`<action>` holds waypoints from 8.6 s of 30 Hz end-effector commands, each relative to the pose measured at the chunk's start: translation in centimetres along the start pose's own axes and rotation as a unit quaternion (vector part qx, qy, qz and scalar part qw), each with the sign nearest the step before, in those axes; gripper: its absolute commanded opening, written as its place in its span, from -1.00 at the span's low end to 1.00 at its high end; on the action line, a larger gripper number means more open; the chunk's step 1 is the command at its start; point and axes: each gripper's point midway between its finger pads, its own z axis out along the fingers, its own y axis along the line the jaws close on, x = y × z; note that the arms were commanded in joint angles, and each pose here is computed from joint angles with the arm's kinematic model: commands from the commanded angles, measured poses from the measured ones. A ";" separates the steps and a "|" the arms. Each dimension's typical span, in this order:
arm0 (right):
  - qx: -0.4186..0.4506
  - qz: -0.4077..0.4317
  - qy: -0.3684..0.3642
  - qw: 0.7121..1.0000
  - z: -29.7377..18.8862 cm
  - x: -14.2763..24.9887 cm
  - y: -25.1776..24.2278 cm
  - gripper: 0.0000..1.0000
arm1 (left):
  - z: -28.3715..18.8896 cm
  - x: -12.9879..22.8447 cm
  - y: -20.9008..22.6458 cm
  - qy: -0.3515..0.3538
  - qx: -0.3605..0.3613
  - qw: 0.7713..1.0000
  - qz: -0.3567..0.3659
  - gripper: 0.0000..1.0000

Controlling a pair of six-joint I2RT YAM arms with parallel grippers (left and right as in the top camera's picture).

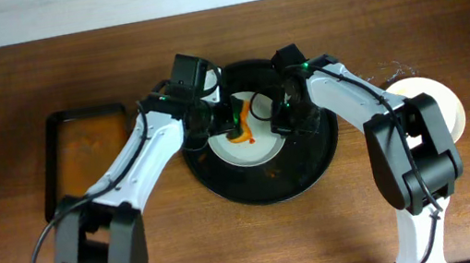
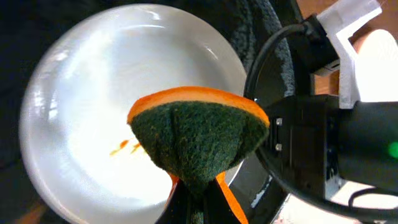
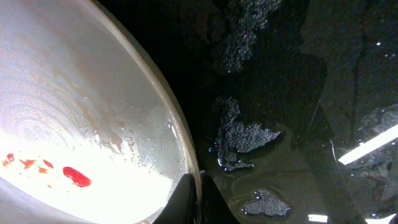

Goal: Clean dirty plates on tray and stack at the side

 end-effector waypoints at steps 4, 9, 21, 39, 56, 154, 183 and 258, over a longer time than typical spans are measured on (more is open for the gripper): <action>0.041 0.002 0.021 0.999 1.2 1.2 -2.1 -0.92 | 3.2 1.5 0.2 0.045 0.043 0.998 -0.032 -0.99; 0.041 0.001 0.021 0.999 1.2 1.2 -2.1 -0.92 | 4.8 2.0 0.0 0.066 0.074 0.994 -0.047 -1.00; 0.042 0.002 0.022 0.999 1.2 1.3 -2.1 -0.92 | 5.2 1.1 -0.3 0.052 0.084 0.992 -0.073 -1.00; 0.043 0.002 0.024 0.999 1.2 1.3 -2.2 -0.92 | 8.4 3.3 0.1 0.097 0.095 0.986 -0.096 -1.00; 0.045 0.003 0.027 0.999 1.2 1.5 -2.3 -0.92 | 7.8 2.2 10.0 0.022 -0.172 0.980 -0.098 -0.99; 0.054 0.007 0.042 0.998 1.1 2.3 -2.7 -0.92 | 4.9 2.0 8.4 0.040 -0.199 0.972 0.120 -1.00; 0.087 -0.016 -0.059 0.994 -4.8 0.3 -3.3 -0.92 | -6.9 -2.6 8.9 -0.023 -0.277 0.959 0.051 -1.00; 0.027 0.250 -0.140 0.958 -19.7 0.3 -25.5 0.47 | -17.3 0.3 27.0 -0.031 -0.252 0.964 -0.075 -1.00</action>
